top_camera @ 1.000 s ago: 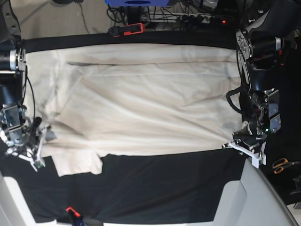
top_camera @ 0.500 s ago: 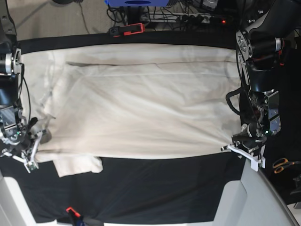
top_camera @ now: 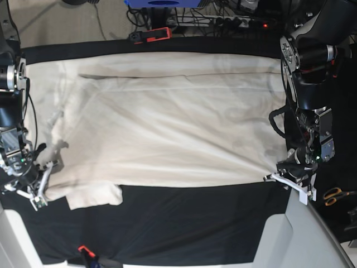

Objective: Fold the T-shirt properly
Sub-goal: 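Lift the shirt edge with both grippers and fold it toward the collar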

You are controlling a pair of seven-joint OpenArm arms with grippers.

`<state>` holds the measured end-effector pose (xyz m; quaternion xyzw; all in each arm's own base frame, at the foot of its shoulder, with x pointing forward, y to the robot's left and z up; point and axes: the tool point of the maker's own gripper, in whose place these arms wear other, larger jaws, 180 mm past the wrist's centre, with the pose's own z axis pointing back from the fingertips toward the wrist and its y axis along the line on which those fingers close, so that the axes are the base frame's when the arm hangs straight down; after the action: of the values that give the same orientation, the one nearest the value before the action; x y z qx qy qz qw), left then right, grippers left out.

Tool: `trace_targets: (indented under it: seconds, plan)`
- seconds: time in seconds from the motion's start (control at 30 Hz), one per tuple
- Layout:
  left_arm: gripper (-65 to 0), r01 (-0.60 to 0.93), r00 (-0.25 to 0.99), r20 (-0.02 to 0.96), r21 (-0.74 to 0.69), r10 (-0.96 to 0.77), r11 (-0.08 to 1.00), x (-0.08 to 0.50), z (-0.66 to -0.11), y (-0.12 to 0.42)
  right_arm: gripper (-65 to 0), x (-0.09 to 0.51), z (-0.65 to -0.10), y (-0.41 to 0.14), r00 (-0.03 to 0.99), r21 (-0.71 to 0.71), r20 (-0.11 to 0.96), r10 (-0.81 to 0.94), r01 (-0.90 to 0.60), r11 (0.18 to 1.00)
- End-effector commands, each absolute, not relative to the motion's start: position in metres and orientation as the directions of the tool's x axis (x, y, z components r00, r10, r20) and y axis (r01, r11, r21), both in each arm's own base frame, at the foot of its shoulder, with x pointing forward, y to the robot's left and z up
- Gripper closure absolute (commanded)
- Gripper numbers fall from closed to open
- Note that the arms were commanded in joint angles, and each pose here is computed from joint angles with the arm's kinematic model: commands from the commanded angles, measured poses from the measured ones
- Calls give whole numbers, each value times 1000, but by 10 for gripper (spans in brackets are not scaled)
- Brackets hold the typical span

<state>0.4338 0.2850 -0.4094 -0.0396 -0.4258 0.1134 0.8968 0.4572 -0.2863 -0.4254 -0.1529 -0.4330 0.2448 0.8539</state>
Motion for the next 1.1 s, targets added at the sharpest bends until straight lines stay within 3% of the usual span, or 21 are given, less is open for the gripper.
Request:
trace_targets:
  seconds: [0.0, 0.2, 0.57, 0.73, 1.07]
  plan:
    - [0, -165, 536, 814, -158, 223, 974, 453, -376, 296, 0, 476, -399, -293, 453, -503, 694, 559, -250, 827]
    - [0, -139, 521, 832, -136, 190, 981, 455, -357, 293, 0, 476, -396, -288, 415, -500, 717, 561, -256, 828]
    - [0, -145, 560, 808, -118, 180, 982, 432, -380, 296, 0, 468, -404, -286, 405, -489, 729, 552, -255, 834]
    - [0, -145, 562, 808, -118, 180, 982, 432, -381, 296, 0, 465, -397, -282, 345, -395, 829, 440, -195, 898]
    - [0, -167, 528, 831, -101, 176, 981, 411, -373, 306, 0, 456, -401, -278, 312, -385, 846, 432, -203, 900]
